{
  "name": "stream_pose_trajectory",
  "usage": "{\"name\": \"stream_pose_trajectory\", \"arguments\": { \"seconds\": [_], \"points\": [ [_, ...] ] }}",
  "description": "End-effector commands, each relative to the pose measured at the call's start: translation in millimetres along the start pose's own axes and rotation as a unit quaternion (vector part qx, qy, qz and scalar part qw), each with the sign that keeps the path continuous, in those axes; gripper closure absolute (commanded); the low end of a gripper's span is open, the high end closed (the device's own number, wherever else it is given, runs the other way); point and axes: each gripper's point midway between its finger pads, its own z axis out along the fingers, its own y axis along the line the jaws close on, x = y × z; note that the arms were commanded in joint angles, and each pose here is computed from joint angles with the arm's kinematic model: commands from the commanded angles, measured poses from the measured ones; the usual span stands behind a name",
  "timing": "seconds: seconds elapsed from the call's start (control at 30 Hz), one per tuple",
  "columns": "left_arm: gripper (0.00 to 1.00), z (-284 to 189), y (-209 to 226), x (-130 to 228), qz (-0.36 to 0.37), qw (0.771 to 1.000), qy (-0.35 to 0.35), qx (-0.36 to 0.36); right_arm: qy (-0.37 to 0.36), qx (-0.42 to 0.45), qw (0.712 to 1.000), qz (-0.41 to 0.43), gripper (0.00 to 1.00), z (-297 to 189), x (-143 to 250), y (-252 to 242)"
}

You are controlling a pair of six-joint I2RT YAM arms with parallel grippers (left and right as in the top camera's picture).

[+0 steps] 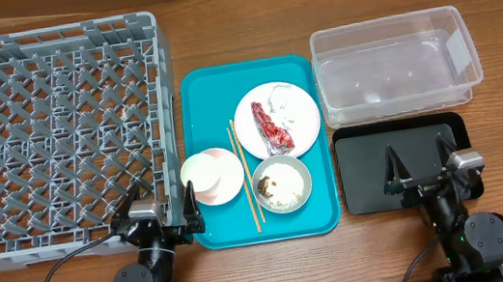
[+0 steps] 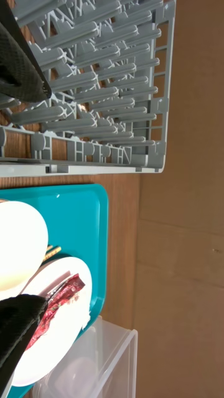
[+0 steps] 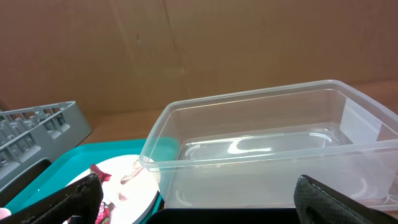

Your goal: Sort waste into correct bins and load items into the dishwasher

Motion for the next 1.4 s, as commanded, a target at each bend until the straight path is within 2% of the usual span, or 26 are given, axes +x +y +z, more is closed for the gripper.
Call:
{"name": "stream_pose_trajectory", "arguments": {
  "seconds": [0.0, 1.03, 1.23, 1.37],
  "points": [
    [0.0, -0.2, 0.7, -0.5, -0.007, 1.0, -0.003, 0.0, -0.004, 0.005, 1.0, -0.001, 0.0, 0.1, 1.2, -2.2],
    [0.0, -0.3, -1.6, -6.9, -0.008, 1.0, -0.015, 0.005, -0.017, 0.0, 1.0, 0.015, 0.0, -0.1, -5.4, 0.0],
    [0.0, -4.5, -0.3, 1.3, -0.034, 0.999, 0.024, -0.001, 0.004, -0.001, 0.999, 0.044, 0.0, -0.7, 1.9, 0.7],
    [0.0, -15.1, 0.8, -5.0, 0.0, 0.998, 0.058, -0.01, 0.025, 0.0, 0.999, 0.045, 0.0, -4.2, -3.5, 3.4]
  ]
}}
